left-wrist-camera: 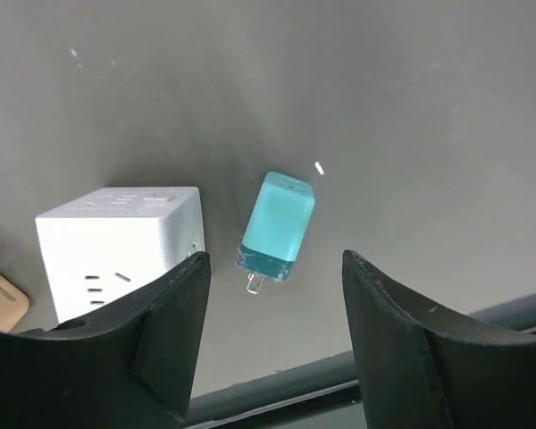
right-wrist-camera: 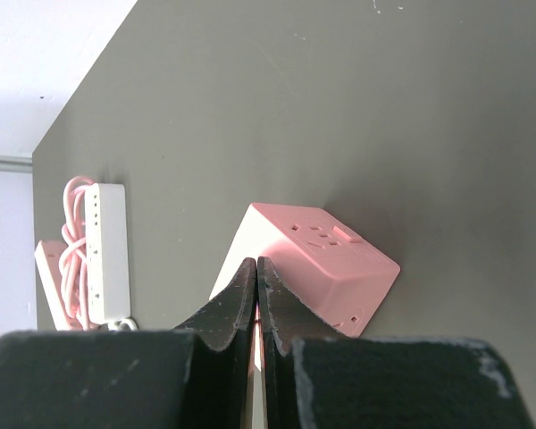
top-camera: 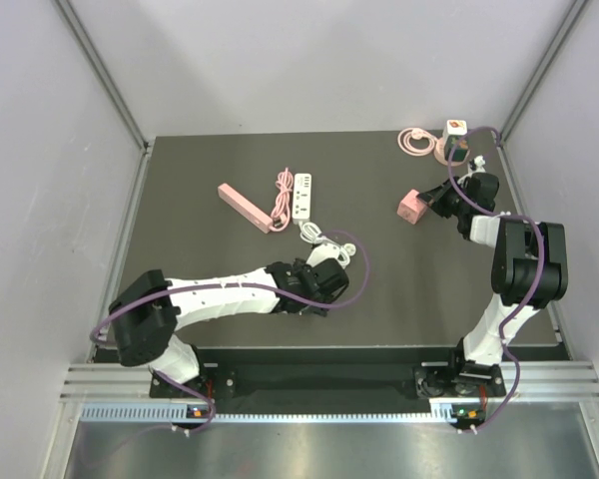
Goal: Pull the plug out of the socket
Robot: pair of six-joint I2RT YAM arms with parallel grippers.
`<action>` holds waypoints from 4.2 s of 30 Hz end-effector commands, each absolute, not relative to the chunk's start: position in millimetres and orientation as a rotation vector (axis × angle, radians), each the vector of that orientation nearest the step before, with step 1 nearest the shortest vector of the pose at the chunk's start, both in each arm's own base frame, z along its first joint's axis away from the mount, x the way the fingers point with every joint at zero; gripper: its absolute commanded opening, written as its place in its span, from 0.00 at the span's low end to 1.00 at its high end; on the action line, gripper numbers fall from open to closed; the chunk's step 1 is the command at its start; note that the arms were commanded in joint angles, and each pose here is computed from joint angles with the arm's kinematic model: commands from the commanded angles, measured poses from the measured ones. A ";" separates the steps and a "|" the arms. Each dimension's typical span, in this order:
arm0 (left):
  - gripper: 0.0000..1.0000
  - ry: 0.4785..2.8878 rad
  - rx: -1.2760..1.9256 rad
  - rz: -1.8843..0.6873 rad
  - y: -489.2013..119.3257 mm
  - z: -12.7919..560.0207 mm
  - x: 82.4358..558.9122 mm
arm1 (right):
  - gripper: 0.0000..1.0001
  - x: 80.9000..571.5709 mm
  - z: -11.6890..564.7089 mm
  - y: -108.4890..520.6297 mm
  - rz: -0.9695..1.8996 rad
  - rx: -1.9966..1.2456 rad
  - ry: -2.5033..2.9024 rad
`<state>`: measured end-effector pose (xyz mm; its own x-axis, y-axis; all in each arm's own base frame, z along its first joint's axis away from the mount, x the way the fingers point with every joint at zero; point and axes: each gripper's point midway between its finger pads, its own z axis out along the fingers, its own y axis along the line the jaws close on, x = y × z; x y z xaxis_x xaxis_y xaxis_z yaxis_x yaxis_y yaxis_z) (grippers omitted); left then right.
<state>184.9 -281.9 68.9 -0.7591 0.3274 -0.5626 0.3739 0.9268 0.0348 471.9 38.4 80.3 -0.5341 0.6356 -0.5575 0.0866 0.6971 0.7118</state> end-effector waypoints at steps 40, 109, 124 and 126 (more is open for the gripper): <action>0.63 1.639 0.465 -0.656 -414.9 229.1 451.2 | 0.19 431.3 17.6 43.8 0.643 0.573 2.263; 0.64 1.570 0.402 -0.617 -344.0 200.6 472.0 | 0.68 407.8 64.3 -70.6 0.524 0.844 2.052; 0.64 1.575 0.399 -0.583 -338.8 199.8 474.0 | 0.51 438.7 49.3 98.7 0.756 0.406 2.268; 0.64 1.575 0.390 -0.575 -336.4 200.5 474.9 | 0.51 444.5 54.0 131.5 0.802 0.334 2.274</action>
<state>471.2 -341.3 157.7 -0.1829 -0.0334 -0.9826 0.5731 0.8085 -0.1341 445.9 91.0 61.6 -0.6641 0.5069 -0.5495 0.0630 0.7704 0.6345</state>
